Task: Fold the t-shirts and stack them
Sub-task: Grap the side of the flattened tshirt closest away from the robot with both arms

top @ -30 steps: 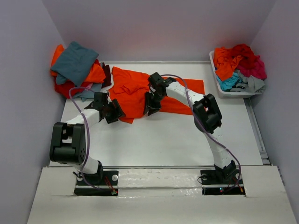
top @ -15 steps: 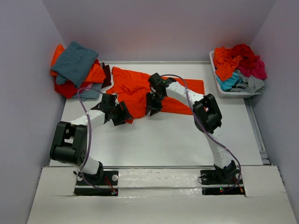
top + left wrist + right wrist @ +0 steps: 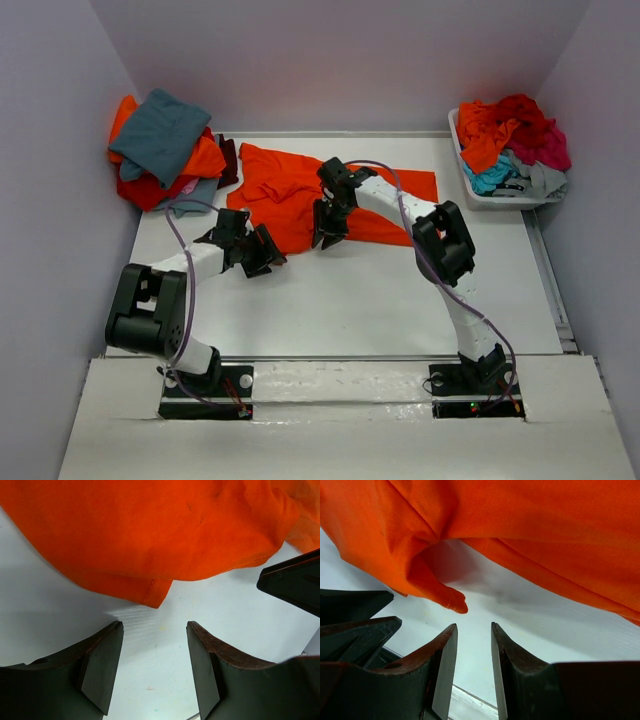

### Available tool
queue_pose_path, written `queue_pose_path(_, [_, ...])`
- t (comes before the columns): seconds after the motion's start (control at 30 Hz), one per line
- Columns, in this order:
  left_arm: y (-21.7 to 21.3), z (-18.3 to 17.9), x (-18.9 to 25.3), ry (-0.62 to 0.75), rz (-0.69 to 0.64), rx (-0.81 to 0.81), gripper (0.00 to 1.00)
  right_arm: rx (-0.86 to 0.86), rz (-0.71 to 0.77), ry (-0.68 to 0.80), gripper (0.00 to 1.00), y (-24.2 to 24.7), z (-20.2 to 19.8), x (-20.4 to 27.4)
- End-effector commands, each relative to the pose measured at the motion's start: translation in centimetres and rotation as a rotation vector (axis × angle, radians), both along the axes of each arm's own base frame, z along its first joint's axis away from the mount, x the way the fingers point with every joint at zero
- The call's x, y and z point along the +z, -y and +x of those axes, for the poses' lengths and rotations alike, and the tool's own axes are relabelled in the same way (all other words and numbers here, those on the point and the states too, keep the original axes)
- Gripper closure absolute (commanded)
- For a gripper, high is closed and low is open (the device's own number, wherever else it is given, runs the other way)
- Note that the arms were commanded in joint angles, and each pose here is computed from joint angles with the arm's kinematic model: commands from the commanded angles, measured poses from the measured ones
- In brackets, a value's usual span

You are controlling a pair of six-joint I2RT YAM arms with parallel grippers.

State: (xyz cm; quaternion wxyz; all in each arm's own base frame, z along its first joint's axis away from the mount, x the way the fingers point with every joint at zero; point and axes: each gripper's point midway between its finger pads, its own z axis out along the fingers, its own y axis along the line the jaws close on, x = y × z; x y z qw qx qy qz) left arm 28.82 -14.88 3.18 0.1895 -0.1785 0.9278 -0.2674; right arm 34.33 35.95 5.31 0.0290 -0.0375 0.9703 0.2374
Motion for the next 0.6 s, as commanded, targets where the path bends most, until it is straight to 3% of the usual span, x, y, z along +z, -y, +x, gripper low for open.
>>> queue_pose_path(0.0, [0.4,0.7,-0.1,0.012,-0.016,0.008,0.34,0.005,0.024,0.059,0.61,0.2,0.2,2.8])
queue_pose_path(0.33, [1.1,2.6,-1.1,0.02,-0.043,0.024,0.36,0.005,-0.015,0.071,0.61,1.3,-0.3,3.0])
queue_pose_path(0.4, [1.1,2.6,-1.4,0.014,-0.04,0.025,0.42,0.004,-0.02,0.075,0.61,1.4,-0.3,3.1])
queue_pose_path(0.57, [0.8,2.1,-1.6,0.0,-0.028,0.035,0.44,0.004,-0.028,0.072,0.61,1.6,-0.3,2.9])
